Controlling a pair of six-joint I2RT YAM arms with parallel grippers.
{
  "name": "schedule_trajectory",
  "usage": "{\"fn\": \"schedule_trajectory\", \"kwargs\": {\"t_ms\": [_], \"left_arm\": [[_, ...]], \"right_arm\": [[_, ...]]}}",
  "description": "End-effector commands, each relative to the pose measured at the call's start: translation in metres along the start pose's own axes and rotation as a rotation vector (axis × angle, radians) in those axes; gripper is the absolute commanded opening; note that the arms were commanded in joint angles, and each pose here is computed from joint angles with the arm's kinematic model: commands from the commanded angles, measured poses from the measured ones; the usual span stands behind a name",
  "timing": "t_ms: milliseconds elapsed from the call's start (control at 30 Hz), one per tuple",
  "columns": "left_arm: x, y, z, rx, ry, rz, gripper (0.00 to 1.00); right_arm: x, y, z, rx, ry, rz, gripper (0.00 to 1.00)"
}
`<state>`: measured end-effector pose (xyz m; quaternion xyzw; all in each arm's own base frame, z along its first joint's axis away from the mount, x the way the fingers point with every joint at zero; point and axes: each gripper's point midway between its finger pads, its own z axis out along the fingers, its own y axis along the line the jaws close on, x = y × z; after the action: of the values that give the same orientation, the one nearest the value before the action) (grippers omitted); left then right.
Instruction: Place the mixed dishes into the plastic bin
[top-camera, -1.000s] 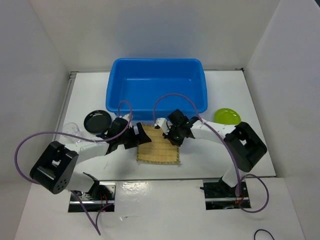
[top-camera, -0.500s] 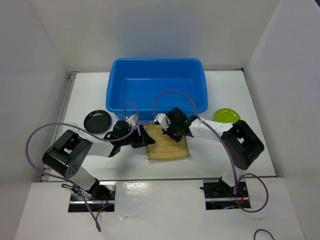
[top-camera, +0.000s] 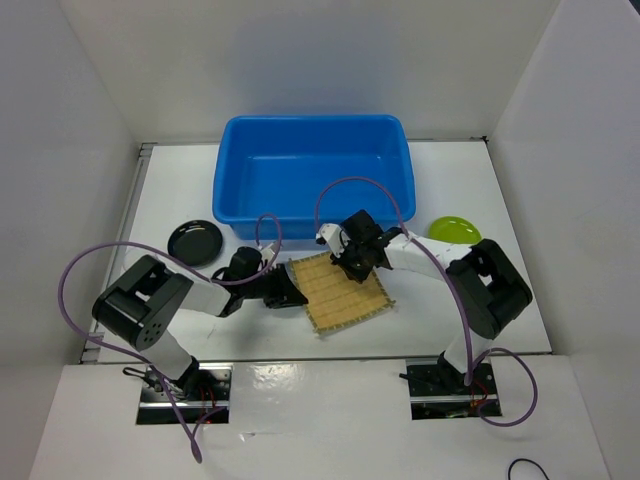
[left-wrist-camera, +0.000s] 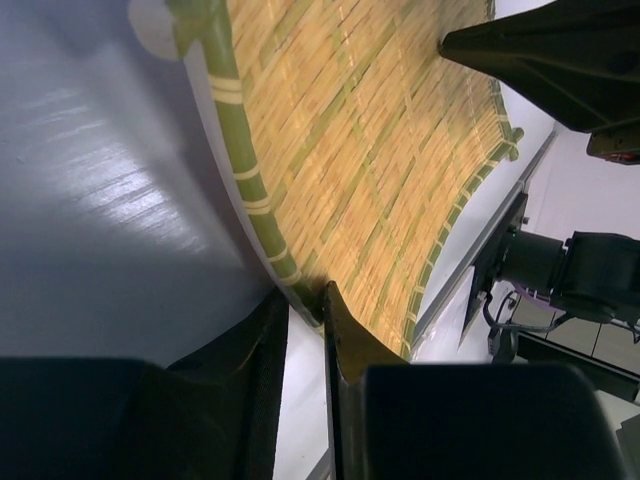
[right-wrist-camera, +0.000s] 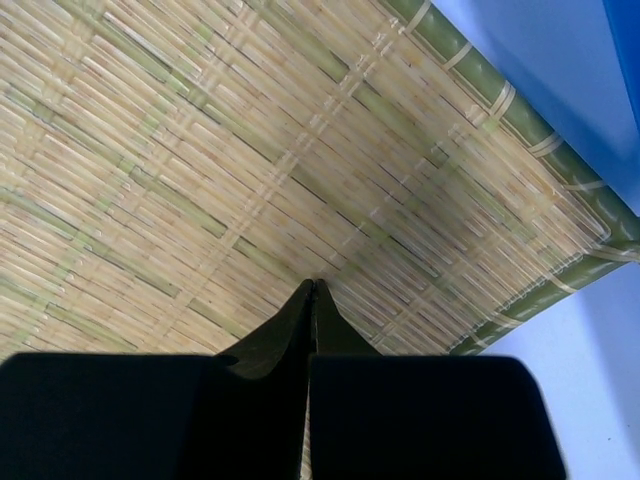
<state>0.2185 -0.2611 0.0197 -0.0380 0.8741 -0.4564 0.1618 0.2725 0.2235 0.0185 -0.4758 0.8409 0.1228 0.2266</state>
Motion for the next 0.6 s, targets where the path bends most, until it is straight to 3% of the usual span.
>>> {"fn": "schedule_trajectory", "kwargs": {"t_ms": [0,33,200,433,567], "left_arm": [[0.022,0.002,0.001,0.013,0.077,0.066,0.08],[0.022,0.002,0.001,0.013,0.077,0.066,0.0],[0.025,0.002,-0.004,-0.003,0.091,0.055,0.0],[0.013,-0.031,-0.041,-0.042,0.058,0.139,0.0],[0.005,-0.049,-0.061,-0.029,0.009,0.17,0.0]], "right_arm": [[0.019,0.006,0.006,-0.032,0.042,0.007,0.0],[0.019,0.007,0.006,-0.041,0.039,0.007,0.0],[0.024,0.005,0.004,-0.059,0.05,0.023,0.0],[-0.005,-0.038,-0.058,-0.039,-0.181,0.135,0.0],[0.013,-0.047,-0.07,-0.031,-0.187,0.146,0.0]]}}
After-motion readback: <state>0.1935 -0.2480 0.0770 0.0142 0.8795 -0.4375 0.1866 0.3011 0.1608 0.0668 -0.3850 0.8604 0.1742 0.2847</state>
